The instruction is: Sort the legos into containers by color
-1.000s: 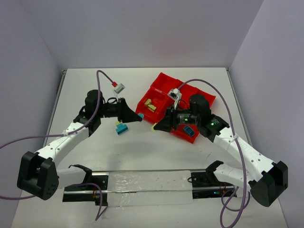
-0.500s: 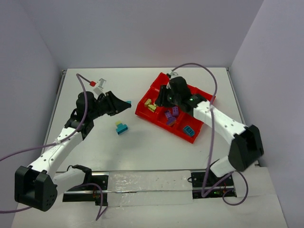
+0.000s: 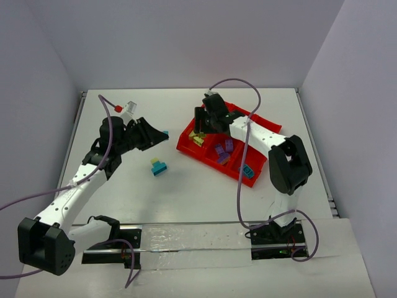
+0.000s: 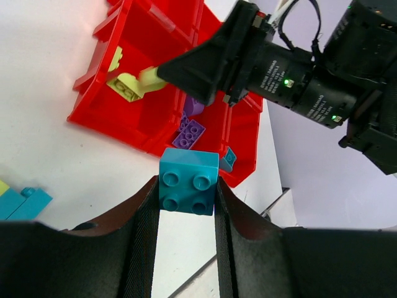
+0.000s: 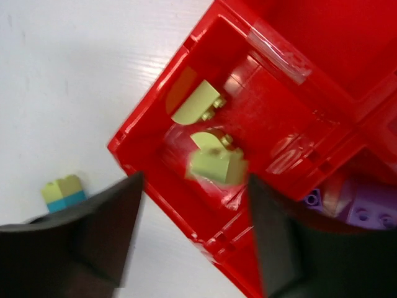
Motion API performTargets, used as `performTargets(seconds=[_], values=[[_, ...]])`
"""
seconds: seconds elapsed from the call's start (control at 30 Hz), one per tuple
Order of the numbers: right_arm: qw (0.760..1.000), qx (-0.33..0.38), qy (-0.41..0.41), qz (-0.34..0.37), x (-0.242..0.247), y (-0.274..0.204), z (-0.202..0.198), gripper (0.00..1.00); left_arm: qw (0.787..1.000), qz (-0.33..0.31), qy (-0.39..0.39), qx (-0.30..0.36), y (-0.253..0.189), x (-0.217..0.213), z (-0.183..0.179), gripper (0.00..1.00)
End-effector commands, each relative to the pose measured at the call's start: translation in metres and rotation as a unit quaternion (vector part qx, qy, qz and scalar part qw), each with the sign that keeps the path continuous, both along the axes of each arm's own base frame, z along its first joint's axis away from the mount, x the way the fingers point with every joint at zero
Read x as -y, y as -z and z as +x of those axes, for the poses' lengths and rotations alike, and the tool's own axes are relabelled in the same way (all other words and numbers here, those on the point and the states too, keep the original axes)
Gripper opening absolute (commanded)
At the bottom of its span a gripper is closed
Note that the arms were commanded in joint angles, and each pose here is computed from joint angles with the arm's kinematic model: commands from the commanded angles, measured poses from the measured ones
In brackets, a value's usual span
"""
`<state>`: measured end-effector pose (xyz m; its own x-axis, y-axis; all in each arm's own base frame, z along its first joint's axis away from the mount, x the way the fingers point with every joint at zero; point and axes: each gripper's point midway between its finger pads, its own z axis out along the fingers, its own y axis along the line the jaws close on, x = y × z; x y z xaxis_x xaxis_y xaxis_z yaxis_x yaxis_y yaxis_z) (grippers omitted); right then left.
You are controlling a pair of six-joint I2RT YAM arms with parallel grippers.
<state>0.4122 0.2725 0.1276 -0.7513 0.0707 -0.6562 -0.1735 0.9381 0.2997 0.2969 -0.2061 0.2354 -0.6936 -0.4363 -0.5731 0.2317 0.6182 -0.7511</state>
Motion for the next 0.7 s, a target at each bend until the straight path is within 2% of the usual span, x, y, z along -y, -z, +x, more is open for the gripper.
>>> performTargets(seconds=[0.0,0.3,0.4,0.57,0.67], values=[[0.999,0.041,0.008,0.001,-0.004,-0.036,0.018,0.83,1.0,0.006,-0.005,0.021,-0.022,0.001,0.014,0.0],[0.995,0.087,0.039,0.005,0.034,-0.086,-0.002,0.86,1.0,0.011,0.007,0.01,-0.024,0.02,0.04,0.0],[0.992,0.103,0.065,0.022,0.062,-0.099,-0.025,0.86,1.0,0.016,0.015,0.018,-0.036,0.036,0.055,0.0],[0.985,0.126,0.114,0.038,0.108,-0.11,-0.068,0.86,0.998,0.045,0.039,-0.007,-0.017,0.085,0.088,0.0],[0.981,0.134,0.137,0.039,0.13,-0.112,-0.092,0.86,0.998,0.043,0.048,0.004,-0.026,0.108,0.109,0.0]])
